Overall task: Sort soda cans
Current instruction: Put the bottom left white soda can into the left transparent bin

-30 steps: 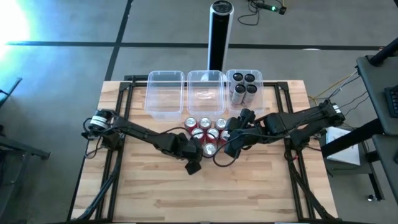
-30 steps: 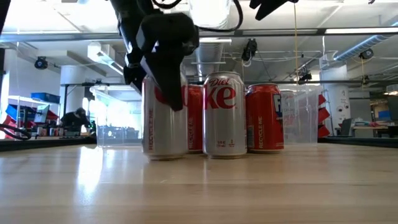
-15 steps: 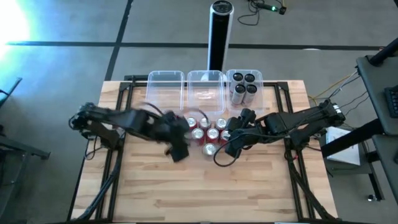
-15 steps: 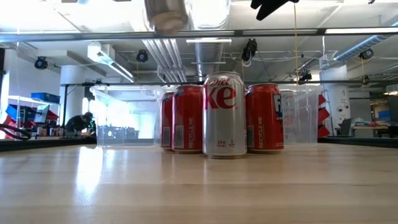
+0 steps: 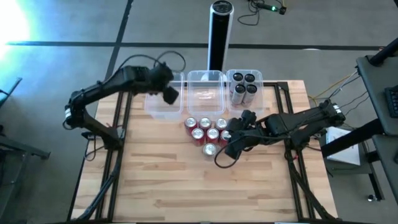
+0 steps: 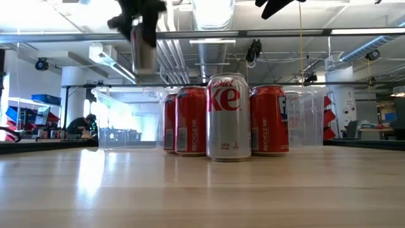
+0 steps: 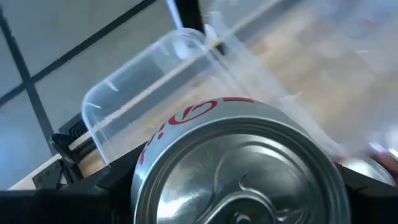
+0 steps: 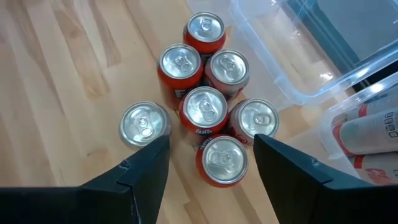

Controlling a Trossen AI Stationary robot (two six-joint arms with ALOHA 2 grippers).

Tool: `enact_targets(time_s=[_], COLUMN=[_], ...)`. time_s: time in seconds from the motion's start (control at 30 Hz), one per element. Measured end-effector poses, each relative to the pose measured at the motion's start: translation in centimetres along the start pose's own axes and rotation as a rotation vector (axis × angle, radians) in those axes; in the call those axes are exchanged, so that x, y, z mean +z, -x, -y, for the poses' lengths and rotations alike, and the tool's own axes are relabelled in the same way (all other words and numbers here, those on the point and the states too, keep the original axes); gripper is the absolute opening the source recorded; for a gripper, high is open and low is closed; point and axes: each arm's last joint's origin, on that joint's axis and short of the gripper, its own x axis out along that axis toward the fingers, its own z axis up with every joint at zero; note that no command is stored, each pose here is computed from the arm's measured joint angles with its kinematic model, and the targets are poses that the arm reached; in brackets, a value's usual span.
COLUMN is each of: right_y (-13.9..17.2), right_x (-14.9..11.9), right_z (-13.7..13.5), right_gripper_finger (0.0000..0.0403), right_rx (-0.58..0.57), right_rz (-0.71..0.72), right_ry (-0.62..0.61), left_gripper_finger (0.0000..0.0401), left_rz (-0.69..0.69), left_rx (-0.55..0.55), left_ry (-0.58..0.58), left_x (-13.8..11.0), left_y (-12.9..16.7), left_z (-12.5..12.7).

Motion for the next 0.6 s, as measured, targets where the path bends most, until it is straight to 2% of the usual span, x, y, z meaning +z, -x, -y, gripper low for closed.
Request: enact_targets(time_s=[0.13, 0.27, 0.6], right_y=[0.2, 0.5, 0.4], right_x=[-0.3, -0.6, -0.8], right_z=[-0.5, -0.9, -1.3], right_gripper_finger=[0.0222, 0.0222, 0.0224], right_rx=[0.013, 0.025, 0.023], right_rz=[0.001, 0.003, 0.003], right_ry=[0.001, -0.001, 0.012], left_gripper_finger=[0.0293, 0.0293, 0.0293], left_rz=[-0.030, -0.062, -0.200], left_rx=[0.031, 0.037, 0.086], left_ry=[0.087, 0.152, 0.137], left_x=[0.8, 1.3, 1.5], left_y=[-4.3, -8.4, -15.2], left_z=[-2.5, -3.9, -3.4])
